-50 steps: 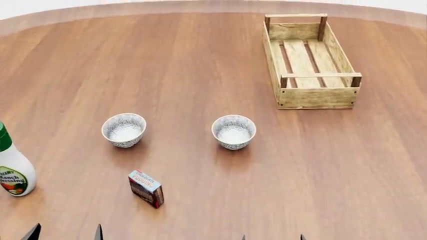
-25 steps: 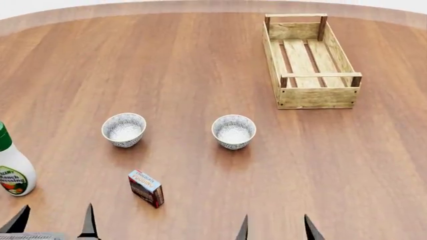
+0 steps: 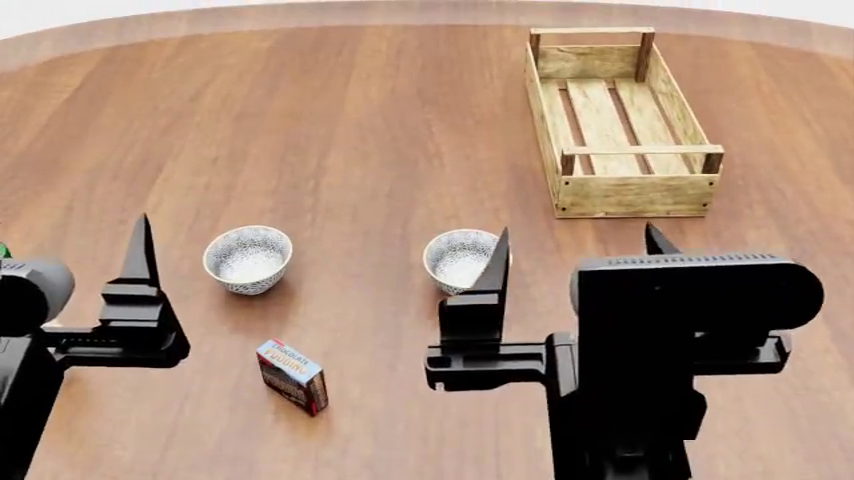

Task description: Stack the right bowl on the left bowl and place them in the tray.

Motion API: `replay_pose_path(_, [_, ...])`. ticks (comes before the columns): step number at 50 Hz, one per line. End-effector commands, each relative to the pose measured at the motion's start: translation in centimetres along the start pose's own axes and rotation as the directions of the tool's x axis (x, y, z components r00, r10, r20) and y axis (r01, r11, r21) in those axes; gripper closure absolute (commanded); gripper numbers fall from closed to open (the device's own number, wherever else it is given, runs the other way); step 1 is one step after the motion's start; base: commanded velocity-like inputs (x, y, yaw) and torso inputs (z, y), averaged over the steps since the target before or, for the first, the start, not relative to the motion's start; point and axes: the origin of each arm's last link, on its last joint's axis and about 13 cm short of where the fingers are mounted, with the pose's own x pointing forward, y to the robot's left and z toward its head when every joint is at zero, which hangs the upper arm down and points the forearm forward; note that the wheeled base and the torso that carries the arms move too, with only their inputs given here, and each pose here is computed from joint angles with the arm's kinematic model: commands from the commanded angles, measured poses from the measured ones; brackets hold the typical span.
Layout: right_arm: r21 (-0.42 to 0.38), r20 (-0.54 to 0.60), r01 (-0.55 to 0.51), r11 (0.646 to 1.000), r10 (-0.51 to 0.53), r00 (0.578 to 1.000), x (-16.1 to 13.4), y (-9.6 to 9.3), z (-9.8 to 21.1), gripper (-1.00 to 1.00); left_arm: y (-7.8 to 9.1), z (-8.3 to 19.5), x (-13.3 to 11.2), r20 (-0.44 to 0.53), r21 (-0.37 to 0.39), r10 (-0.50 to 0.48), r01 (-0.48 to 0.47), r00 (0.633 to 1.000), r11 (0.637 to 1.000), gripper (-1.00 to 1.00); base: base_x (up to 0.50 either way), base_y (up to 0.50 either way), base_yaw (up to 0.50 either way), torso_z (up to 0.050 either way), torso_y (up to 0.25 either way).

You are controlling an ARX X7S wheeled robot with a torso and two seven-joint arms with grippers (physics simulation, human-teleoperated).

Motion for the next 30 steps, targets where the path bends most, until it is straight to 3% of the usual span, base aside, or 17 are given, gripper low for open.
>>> replay_pose_path(1, [-0.012,0.054,0.018,1.000,-0.017,0.998,-0.23,-0.50,3.50,-1.00,0.01,3.38,-0.13,0.072,0.033,-0.003,0.000,0.997,0.999,-1.00,0.00,0.00,0.00,0.000,0.000])
replay_pose_path(8, [-0.015,0.082,-0.019,1.000,0.020,0.996,-0.33,-0.29,3.47,-1.00,-0.03,3.32,-0.12,0.077,0.044,-0.004,0.001,0.997,0.999,-1.00,0.03,0.00,0.00,0.000,0.000])
replay_pose_path(30, [-0.032,0.051,-0.025,0.999,0.026,0.998,-0.07,0.23,2.97,-1.00,0.27,3.32,-0.09,0.082,0.039,0.005,-0.008,0.997,0.999,-1.00,0.50,0.00,0.00,0.000,0.000])
